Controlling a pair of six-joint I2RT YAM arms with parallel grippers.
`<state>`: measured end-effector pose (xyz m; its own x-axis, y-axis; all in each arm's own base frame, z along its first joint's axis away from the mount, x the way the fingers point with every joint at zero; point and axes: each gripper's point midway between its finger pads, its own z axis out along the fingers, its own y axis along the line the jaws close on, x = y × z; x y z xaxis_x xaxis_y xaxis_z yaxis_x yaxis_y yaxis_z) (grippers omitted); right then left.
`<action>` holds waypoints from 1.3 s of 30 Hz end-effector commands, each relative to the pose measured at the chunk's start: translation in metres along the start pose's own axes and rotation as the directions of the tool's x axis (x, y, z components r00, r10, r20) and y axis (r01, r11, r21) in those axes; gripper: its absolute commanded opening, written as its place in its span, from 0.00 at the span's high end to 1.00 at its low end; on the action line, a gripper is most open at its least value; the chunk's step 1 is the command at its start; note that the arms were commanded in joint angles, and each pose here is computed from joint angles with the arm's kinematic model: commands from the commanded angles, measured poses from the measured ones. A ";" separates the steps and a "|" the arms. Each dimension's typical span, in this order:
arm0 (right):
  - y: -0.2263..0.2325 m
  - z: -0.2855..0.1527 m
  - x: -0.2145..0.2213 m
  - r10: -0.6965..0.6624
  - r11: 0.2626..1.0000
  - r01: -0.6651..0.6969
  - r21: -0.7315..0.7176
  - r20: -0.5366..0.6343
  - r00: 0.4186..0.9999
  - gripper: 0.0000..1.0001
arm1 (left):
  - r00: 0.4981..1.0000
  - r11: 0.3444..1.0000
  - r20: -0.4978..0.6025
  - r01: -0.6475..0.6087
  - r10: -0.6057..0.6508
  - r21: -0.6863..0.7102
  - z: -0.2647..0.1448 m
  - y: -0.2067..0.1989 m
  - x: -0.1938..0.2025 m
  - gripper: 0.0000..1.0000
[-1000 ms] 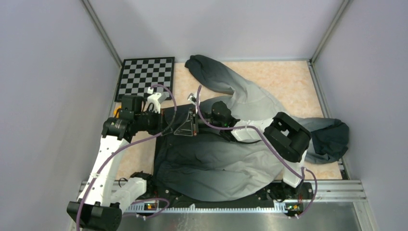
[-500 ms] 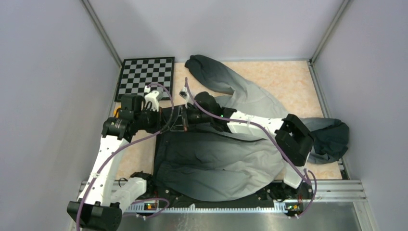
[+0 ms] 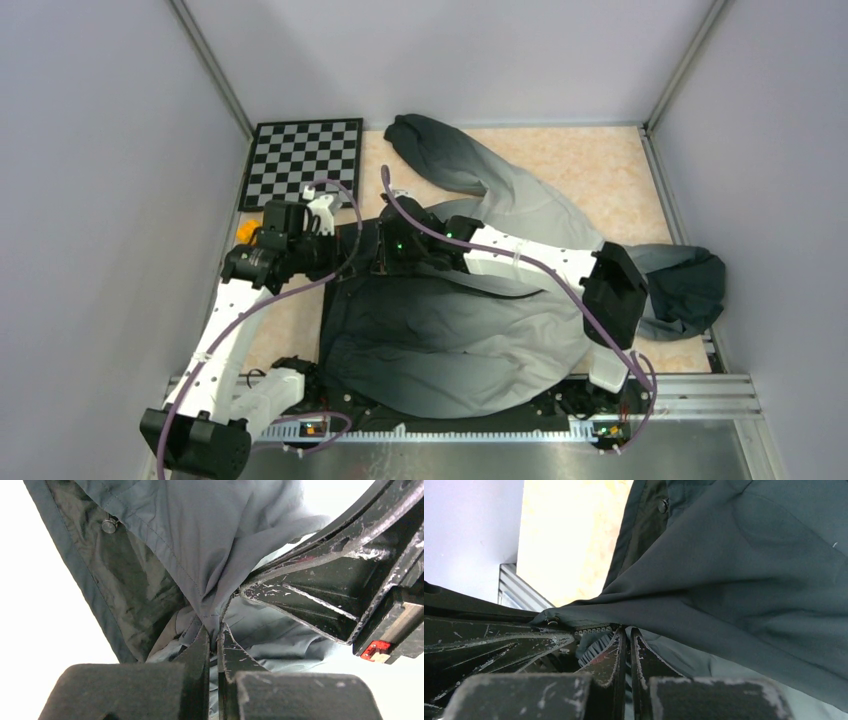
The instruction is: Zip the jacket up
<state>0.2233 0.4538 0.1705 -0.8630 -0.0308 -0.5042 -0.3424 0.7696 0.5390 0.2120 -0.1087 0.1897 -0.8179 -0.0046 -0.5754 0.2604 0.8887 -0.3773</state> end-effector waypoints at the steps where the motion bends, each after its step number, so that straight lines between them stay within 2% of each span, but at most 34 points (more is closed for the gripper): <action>1: -0.098 -0.012 0.026 -0.068 0.928 0.090 0.361 -0.074 0.995 1.00 | 0.997 0.992 0.077 0.009 0.001 -0.129 -0.008 0.022 -0.012 1.00; 5: -0.136 -0.017 0.037 -0.101 0.861 0.136 0.490 -0.098 0.990 1.00 | 0.993 0.985 0.117 0.019 0.001 -0.171 -0.016 0.026 -0.022 1.00; 7: -0.141 -0.016 0.038 -0.108 0.851 0.146 0.504 -0.104 0.989 1.00 | 0.987 0.979 0.158 0.024 0.008 -0.201 -0.025 0.027 -0.032 1.00; 11: -0.104 0.005 0.026 -0.106 0.918 0.131 0.375 -0.089 0.990 1.00 | 0.969 0.981 0.245 0.027 0.021 -0.193 -0.041 0.020 -0.047 1.00; 14: -0.031 0.028 0.000 -0.146 0.986 0.148 0.075 -0.029 0.989 1.00 | 0.969 0.999 0.248 -0.016 0.023 -0.031 -0.035 -0.008 -0.041 1.00; 17: 0.029 0.029 -0.021 -0.184 0.965 0.193 -0.175 0.064 0.981 1.00 | 0.978 0.997 0.210 -0.025 0.009 0.071 -0.029 -0.022 -0.029 1.00; 19: 0.060 0.019 -0.026 -0.231 0.915 0.256 -0.311 0.115 0.966 1.00 | 0.978 0.996 0.207 -0.026 0.008 0.084 -0.031 -0.025 -0.027 1.00; 22: 0.074 0.002 -0.027 -0.255 0.878 0.307 -0.367 0.185 0.949 1.00 | 0.973 0.997 0.230 -0.043 0.028 0.062 -0.038 -0.024 -0.032 1.00; 27: 0.070 -0.009 -0.022 -0.259 0.869 0.316 -0.381 0.195 0.946 1.00 | 0.968 0.995 0.247 -0.065 0.043 0.081 -0.038 -0.028 -0.035 1.00; 33: 0.099 -0.042 -0.022 -0.245 0.779 0.351 -0.520 0.263 0.933 1.00 | 0.971 0.995 0.236 -0.051 0.030 0.084 -0.033 -0.026 -0.032 1.00; 39: 0.098 -0.049 -0.025 -0.231 0.784 0.350 -0.512 0.283 0.931 1.00 | 0.972 0.997 0.230 -0.050 0.035 0.060 -0.034 -0.022 -0.030 1.00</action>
<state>0.2069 0.4939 0.2004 -0.6887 -0.1294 -0.7134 -0.6889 0.4235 0.5882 0.2034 -0.1085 0.2215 -0.7304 -0.0737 -0.6790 0.2831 0.8721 -0.3992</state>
